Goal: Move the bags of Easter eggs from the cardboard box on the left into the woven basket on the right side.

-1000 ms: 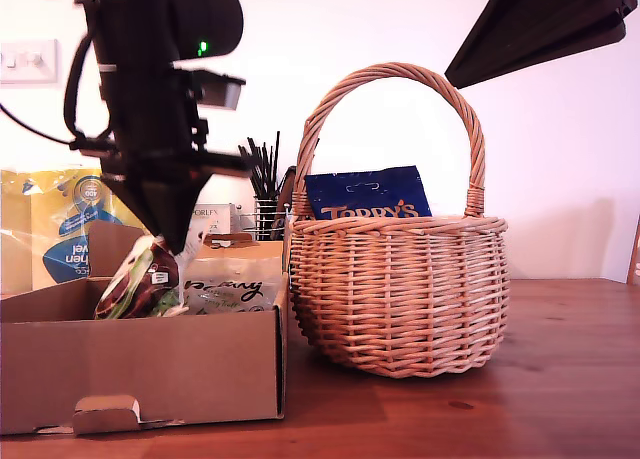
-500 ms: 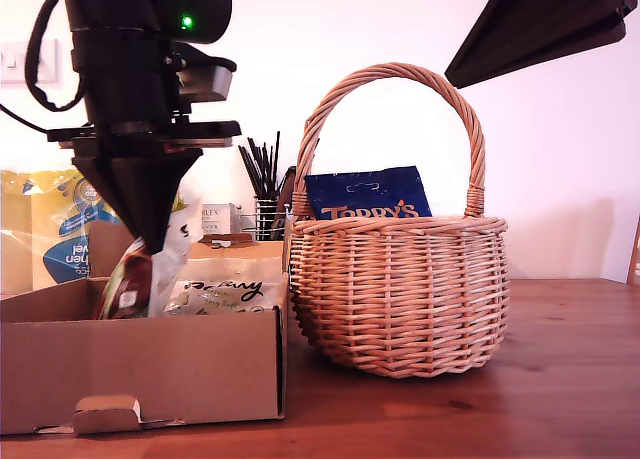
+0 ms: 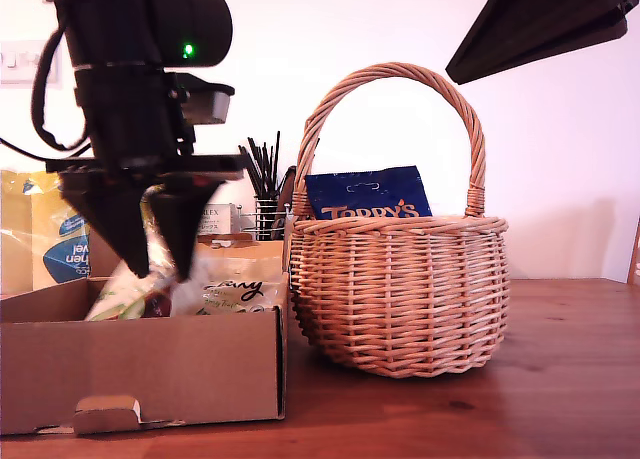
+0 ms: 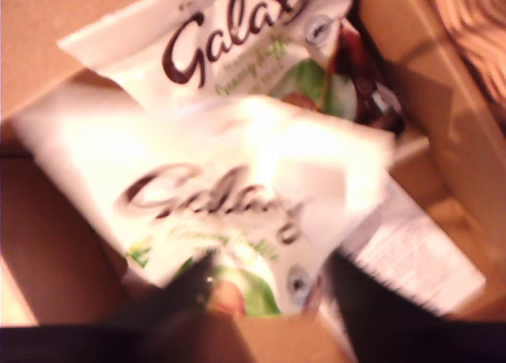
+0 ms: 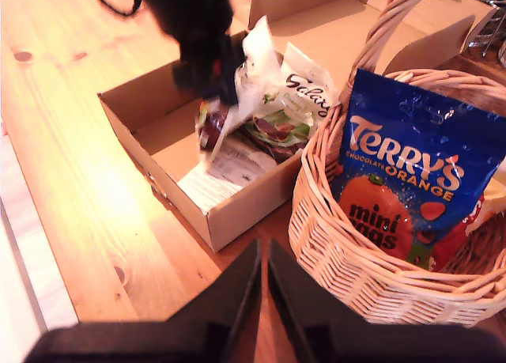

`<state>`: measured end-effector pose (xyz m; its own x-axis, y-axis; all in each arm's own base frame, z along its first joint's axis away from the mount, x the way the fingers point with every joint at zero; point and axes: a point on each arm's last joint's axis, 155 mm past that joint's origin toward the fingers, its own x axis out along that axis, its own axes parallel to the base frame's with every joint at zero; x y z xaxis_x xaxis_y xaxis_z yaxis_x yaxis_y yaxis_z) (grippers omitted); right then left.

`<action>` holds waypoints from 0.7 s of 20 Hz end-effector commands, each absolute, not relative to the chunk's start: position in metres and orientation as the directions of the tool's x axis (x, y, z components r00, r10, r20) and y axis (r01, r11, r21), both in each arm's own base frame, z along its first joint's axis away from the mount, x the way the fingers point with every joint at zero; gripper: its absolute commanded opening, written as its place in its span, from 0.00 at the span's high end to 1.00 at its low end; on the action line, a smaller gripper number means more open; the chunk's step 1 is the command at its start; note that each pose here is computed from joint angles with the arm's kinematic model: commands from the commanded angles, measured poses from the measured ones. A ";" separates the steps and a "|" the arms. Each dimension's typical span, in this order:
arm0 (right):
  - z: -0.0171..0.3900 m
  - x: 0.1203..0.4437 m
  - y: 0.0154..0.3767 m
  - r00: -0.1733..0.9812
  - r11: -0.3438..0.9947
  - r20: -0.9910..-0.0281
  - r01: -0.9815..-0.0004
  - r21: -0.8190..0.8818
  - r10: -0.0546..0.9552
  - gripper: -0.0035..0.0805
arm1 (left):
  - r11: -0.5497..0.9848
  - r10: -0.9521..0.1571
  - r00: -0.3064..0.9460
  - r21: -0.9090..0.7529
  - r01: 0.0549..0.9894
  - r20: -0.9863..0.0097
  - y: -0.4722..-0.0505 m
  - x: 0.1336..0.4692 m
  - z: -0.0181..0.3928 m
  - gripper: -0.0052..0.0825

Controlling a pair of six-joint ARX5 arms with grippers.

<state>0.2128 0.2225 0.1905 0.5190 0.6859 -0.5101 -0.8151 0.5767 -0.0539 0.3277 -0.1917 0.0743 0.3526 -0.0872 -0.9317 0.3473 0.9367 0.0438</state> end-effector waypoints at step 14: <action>0.194 0.211 0.224 0.513 0.568 -0.497 -0.822 -0.048 0.700 0.97 | 0.901 0.197 0.342 0.307 0.306 -0.919 -0.164 0.324 0.033 0.20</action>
